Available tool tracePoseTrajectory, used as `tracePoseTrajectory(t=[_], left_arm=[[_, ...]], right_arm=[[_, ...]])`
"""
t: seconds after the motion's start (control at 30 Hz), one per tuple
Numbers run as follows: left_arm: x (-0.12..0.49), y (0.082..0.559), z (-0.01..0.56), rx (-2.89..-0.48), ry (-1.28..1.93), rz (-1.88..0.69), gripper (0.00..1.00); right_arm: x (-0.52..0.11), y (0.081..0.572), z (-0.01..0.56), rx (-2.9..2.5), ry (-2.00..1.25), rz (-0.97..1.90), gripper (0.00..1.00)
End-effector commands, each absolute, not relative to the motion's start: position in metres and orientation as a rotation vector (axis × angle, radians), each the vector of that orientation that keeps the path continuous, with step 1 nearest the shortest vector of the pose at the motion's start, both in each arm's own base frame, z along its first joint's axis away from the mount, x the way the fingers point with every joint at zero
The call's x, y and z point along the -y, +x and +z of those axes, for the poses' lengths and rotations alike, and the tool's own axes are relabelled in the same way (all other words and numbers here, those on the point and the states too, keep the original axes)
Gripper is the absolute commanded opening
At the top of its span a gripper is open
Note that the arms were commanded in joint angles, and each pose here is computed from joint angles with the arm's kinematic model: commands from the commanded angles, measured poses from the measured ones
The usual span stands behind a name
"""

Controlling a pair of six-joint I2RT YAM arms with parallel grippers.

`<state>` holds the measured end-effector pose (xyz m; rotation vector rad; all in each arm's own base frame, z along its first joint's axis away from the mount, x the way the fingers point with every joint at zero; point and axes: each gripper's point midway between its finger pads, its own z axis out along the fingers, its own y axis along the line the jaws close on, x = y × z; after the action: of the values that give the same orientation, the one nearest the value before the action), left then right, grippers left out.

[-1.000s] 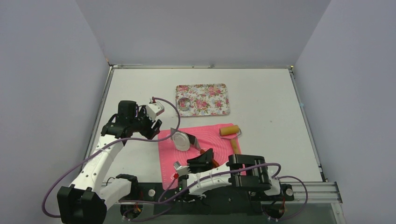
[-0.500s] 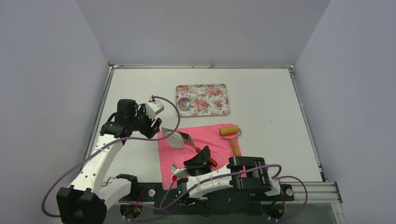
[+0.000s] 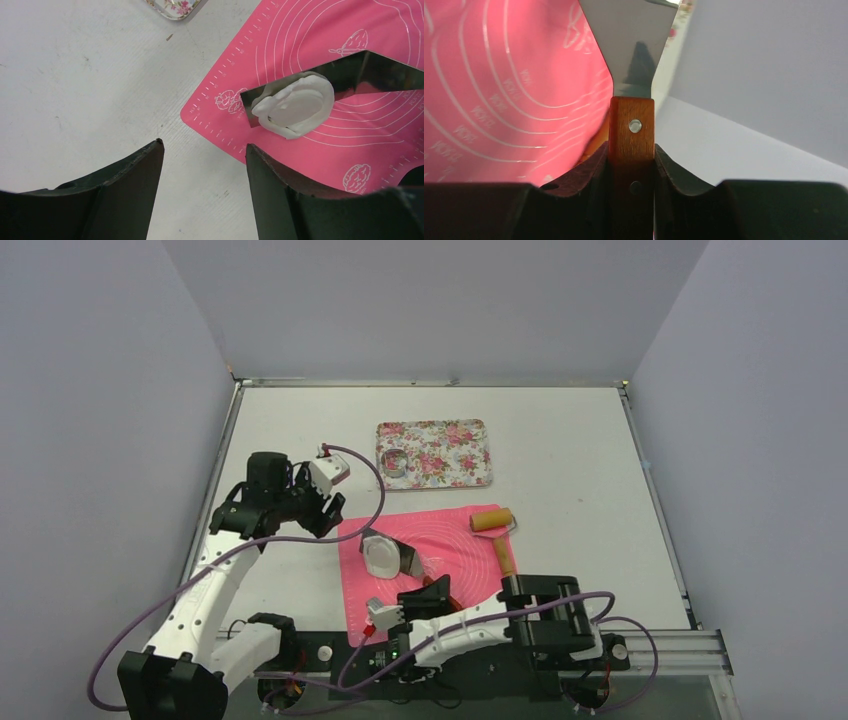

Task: Roll out the dumpling wrappers from the dough
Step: Scoop the dumpling wrapper from the work surface.

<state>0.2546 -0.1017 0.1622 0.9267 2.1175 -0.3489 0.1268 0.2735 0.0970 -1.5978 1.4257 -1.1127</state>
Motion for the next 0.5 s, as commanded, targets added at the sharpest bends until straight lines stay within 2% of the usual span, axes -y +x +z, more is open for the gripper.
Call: tracePoseTrajectory(t=[0.0,0.07,0.1,0.13,0.17,0.27,0.47], left_arm=[[0.112,0.258,0.193,-2.034,0.922,-0.389,0.59],[0.111,0.259,0.196,-2.031,0.918,-0.380,0.59],[0.110,0.258,0.196,-2.035,0.919,-0.378,0.59],[0.110,0.259,0.196,-2.035,0.919,-0.373,0.59],[0.109,0.259,0.195,-2.040,0.924,-0.371,0.59],[0.109,0.263,0.194,-2.050,0.934,-0.363,0.59],[0.108,0.261,0.193,-2.049,0.941,-0.360,0.59]], right_arm=[[-0.290,0.106,0.099,-1.820,-1.554,-0.571,0.00],[-0.303,0.088,0.088,-2.035,-1.550,-0.210,0.00],[-0.309,0.062,0.078,-2.156,-1.621,0.007,0.00],[-0.315,0.063,0.081,-2.230,-1.547,0.156,0.00],[-0.320,0.039,0.078,-2.333,-1.594,0.362,0.00],[-0.311,0.028,0.067,-2.657,-1.454,0.620,0.00],[-0.295,0.028,0.068,-2.826,-1.258,0.791,0.00]])
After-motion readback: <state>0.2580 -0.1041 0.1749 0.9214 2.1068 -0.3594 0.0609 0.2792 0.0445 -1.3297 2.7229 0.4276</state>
